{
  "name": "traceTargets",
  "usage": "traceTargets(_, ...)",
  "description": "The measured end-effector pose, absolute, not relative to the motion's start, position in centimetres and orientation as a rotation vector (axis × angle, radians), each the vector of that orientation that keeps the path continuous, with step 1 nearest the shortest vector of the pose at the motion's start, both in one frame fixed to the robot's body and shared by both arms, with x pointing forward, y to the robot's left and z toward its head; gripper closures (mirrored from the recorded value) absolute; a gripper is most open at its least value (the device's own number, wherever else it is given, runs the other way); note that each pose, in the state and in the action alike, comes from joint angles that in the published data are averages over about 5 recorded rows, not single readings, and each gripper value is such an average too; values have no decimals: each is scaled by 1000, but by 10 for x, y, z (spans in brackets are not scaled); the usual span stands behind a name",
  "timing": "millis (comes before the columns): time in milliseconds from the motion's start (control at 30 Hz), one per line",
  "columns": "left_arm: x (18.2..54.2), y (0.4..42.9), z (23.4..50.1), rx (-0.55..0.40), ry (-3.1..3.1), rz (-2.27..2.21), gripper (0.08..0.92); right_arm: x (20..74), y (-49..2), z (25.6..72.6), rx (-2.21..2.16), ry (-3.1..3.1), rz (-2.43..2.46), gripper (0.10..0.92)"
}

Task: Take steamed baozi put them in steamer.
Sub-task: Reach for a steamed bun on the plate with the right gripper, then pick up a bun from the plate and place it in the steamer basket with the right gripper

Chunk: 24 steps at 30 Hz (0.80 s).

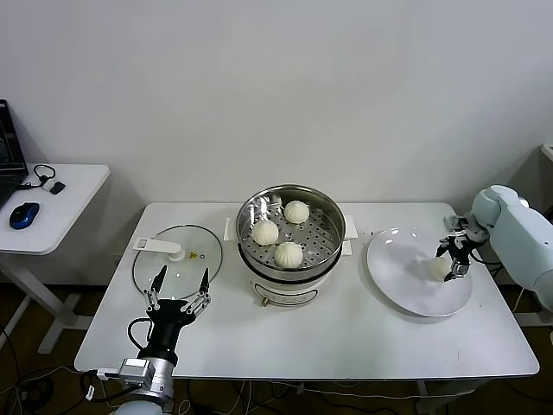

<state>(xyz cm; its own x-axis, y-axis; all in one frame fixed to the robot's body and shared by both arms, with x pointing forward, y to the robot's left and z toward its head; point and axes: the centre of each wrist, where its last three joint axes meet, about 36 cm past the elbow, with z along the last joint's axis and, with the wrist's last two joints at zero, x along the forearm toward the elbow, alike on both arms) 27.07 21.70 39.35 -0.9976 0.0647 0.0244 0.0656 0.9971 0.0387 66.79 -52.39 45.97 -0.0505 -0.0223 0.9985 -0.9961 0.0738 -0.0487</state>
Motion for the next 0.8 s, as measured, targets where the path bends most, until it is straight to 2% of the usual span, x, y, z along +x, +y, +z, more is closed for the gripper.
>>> traceTargets(100, 271, 217, 393, -101, -3116, -60, 177, 667, -524, 458, 1150, -1298, 1177, 370)
traceTargets(200, 271, 216, 393, -101, -3116, -60, 177, 667, -524, 458, 1152, -1299, 1175, 384)
traceTargets(467, 271, 216, 393, -99, -3116, -60, 177, 670, -523, 470, 1153, -1311, 1177, 386)
traceTargets(800, 271, 215, 393, -98, -3117, -55, 177, 680, -503, 511, 1204, -1345, 1211, 384)
